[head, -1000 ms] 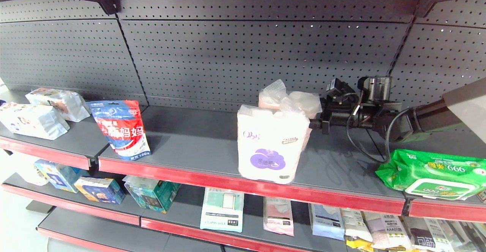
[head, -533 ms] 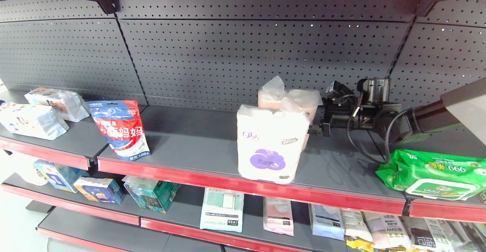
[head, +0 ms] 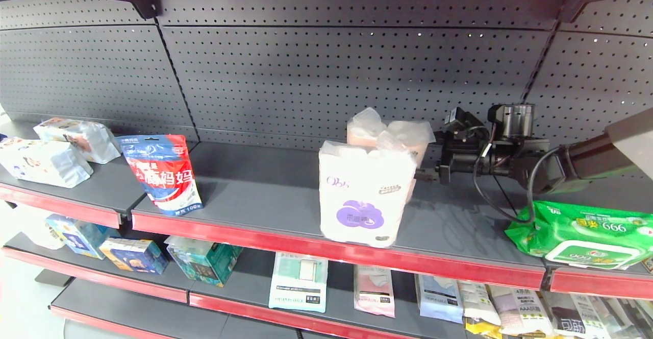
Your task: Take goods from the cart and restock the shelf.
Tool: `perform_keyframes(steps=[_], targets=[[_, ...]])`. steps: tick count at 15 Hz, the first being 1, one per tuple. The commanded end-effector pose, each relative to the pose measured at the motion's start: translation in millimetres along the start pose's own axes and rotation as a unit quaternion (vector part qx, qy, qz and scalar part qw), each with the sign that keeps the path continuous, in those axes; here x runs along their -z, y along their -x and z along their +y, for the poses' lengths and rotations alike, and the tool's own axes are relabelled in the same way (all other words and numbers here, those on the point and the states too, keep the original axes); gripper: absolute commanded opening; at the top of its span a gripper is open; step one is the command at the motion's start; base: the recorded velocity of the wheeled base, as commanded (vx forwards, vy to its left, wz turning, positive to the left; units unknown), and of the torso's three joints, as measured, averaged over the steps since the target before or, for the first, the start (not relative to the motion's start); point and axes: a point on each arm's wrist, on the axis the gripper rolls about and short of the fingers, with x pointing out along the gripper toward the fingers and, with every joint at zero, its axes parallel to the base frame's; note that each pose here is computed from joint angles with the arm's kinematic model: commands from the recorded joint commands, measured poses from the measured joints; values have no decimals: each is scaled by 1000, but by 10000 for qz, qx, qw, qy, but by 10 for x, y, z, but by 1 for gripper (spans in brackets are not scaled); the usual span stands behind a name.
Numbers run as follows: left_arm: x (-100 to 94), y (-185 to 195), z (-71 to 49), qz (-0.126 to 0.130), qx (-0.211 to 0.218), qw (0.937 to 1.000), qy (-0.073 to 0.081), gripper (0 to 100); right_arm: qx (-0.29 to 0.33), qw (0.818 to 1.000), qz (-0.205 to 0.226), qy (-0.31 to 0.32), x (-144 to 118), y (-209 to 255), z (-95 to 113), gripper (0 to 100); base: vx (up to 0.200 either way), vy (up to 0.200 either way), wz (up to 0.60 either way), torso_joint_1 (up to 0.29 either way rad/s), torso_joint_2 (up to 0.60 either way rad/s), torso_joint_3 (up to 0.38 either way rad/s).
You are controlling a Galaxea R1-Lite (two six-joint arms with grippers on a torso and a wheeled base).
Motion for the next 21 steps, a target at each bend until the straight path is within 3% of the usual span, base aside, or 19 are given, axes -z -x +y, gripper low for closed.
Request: perform_keyframes(steps=[1, 13, 16, 18, 20, 21], targets=[[0, 0, 0, -1, -3, 10000, 4, 100, 103, 9999, 16, -4, -81, 169, 38, 100, 0, 0, 0, 0, 0, 0], [0, 0, 0, -1, -3, 10000, 4, 100, 1090, 9928, 365, -344, -204, 1243, 281, 100, 0, 0, 0, 0, 0, 0], [0, 0, 0, -1, -3, 10000, -4, 100, 1707, 9826, 520, -512, -286, 1591, 379, 100, 0, 0, 0, 0, 0, 0], [0, 0, 0, -1, -3, 10000, -4, 100, 2424, 9631, 744, -899, -362, 1762, 485, 100, 0, 0, 0, 0, 0, 0], [0, 0, 0, -1, -3, 10000, -4, 100, 3967, 8961, 872, -1788, -579, 1934, 716, 100, 0, 0, 0, 0, 0, 0], [0, 0, 0, -1, -3, 10000, -4, 100, 4819, 8443, 792, -2207, -687, 1996, 901, 100, 0, 0, 0, 0, 0, 0]])
